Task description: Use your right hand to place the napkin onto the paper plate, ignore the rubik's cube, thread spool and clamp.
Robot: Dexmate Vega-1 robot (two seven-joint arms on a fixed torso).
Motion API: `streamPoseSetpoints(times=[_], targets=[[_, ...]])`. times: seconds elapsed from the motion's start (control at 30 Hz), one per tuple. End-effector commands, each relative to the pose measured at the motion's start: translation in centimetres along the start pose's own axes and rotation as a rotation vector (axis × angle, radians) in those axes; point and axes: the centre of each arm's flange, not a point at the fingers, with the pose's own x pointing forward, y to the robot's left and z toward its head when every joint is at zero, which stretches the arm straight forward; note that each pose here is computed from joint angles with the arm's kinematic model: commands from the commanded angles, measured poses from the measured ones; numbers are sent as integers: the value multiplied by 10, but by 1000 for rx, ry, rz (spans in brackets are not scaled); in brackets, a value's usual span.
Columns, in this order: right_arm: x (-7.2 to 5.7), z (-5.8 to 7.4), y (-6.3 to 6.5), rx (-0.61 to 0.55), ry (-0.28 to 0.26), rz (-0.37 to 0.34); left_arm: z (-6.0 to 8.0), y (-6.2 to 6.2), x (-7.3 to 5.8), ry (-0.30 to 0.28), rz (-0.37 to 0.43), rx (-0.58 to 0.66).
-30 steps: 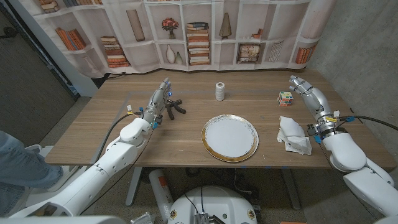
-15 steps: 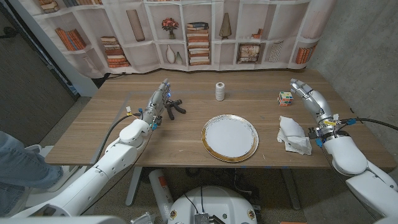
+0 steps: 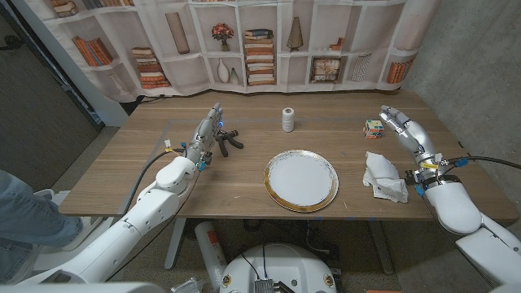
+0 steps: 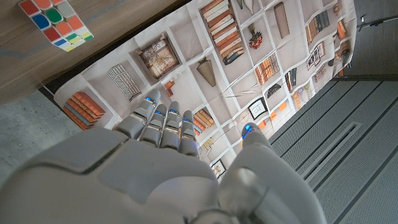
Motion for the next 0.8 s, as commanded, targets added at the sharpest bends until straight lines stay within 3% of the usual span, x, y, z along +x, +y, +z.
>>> streamPoseSetpoints(times=[0.03,0.8], targets=[[-8,2,-1,-53,-3,-9,1,-2,-2,-4,-3,4],[-18,9,-1,-232,-3,-41,-3,1,-5,-10,7,-17]])
